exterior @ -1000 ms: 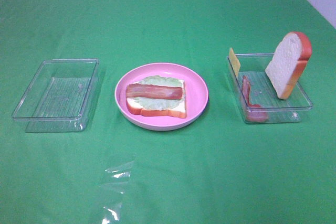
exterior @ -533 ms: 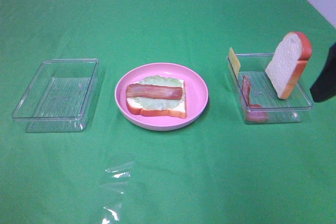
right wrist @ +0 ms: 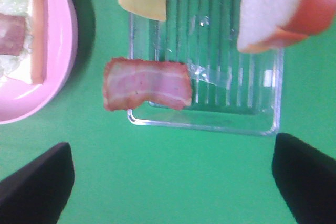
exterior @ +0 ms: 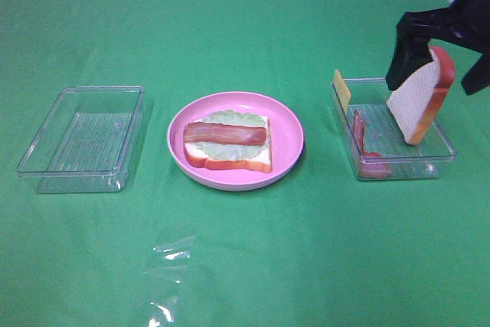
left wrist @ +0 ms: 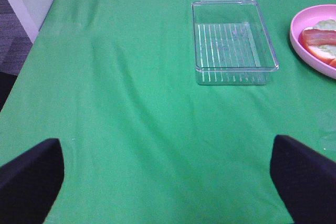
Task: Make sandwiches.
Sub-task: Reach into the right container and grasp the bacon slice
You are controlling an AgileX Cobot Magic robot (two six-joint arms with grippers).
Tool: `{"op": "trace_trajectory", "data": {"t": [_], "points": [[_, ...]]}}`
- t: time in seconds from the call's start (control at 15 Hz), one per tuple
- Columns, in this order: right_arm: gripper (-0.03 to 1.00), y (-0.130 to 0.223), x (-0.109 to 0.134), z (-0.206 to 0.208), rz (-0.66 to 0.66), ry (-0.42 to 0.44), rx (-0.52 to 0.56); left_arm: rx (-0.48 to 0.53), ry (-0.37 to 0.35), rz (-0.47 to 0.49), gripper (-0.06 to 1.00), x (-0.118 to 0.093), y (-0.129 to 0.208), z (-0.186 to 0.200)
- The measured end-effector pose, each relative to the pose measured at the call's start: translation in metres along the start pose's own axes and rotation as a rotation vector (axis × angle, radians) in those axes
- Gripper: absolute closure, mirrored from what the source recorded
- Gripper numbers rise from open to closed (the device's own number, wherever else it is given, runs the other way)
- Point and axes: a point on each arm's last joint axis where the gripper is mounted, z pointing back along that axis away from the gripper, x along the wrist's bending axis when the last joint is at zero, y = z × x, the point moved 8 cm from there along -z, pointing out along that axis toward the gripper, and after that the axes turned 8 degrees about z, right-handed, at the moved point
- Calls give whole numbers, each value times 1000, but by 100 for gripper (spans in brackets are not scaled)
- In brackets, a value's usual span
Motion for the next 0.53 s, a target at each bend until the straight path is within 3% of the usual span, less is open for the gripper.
{"op": "trace_trajectory", "data": {"t": [0.2,0.53], "points": [[-1,-26,19,-24,53,-21,17,0,0,0,-5,0,0,0],[-1,-32,15,-68,20,-37,83,0,0,0,-5,0,0,0]]}}
